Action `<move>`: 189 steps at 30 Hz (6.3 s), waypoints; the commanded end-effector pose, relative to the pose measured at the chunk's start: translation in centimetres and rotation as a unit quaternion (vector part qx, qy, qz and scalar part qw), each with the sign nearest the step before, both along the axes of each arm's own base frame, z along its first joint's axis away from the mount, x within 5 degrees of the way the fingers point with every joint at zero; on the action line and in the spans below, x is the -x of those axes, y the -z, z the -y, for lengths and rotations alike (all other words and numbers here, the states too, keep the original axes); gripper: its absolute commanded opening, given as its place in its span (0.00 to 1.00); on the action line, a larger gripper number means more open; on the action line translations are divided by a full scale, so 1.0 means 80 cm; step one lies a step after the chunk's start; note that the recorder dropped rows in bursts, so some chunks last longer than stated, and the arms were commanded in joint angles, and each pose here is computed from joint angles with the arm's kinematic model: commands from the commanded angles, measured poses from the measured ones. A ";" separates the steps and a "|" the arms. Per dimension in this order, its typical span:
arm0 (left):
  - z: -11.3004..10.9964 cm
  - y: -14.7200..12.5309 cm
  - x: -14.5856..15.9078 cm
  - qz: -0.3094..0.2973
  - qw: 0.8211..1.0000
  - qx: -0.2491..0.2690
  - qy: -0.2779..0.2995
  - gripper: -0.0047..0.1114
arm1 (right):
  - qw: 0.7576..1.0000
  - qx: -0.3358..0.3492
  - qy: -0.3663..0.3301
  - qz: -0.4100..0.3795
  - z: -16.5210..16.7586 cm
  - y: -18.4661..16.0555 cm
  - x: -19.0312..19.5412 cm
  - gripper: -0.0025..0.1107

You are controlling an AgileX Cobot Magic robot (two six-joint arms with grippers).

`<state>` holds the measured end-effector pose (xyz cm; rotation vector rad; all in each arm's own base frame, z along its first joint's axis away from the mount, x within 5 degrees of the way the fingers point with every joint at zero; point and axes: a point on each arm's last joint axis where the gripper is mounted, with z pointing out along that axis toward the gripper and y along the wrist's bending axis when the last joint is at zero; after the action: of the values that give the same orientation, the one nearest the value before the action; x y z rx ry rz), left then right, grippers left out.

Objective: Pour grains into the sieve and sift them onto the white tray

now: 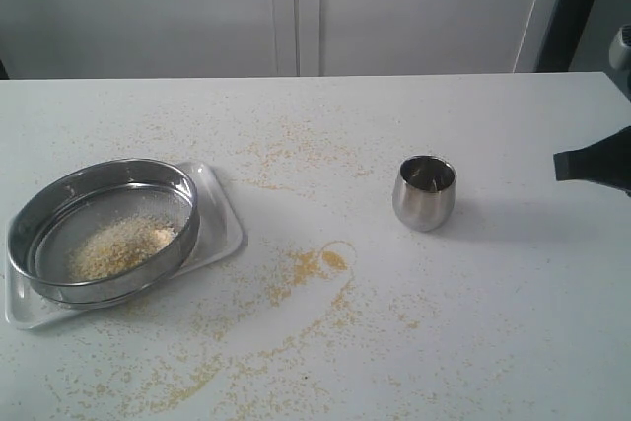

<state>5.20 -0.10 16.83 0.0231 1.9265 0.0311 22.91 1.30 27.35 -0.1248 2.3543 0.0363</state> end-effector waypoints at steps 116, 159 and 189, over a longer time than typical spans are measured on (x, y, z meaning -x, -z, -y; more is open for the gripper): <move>-0.012 -0.019 -0.413 -0.470 0.880 0.063 0.037 0.52 | 0.998 0.028 -0.046 0.019 -0.009 0.003 0.013 0.02; -0.004 -0.035 -0.402 -0.480 0.873 0.072 0.047 0.04 | 0.998 0.028 -0.046 0.019 -0.009 0.003 0.013 0.02; -0.049 -0.031 -0.401 -0.474 0.875 0.093 0.030 0.04 | 0.998 0.028 -0.046 0.023 -0.009 0.002 0.013 0.02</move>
<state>37.53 3.26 18.90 0.1106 2.8899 -0.2814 21.95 1.88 27.10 -0.2368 2.3189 0.0184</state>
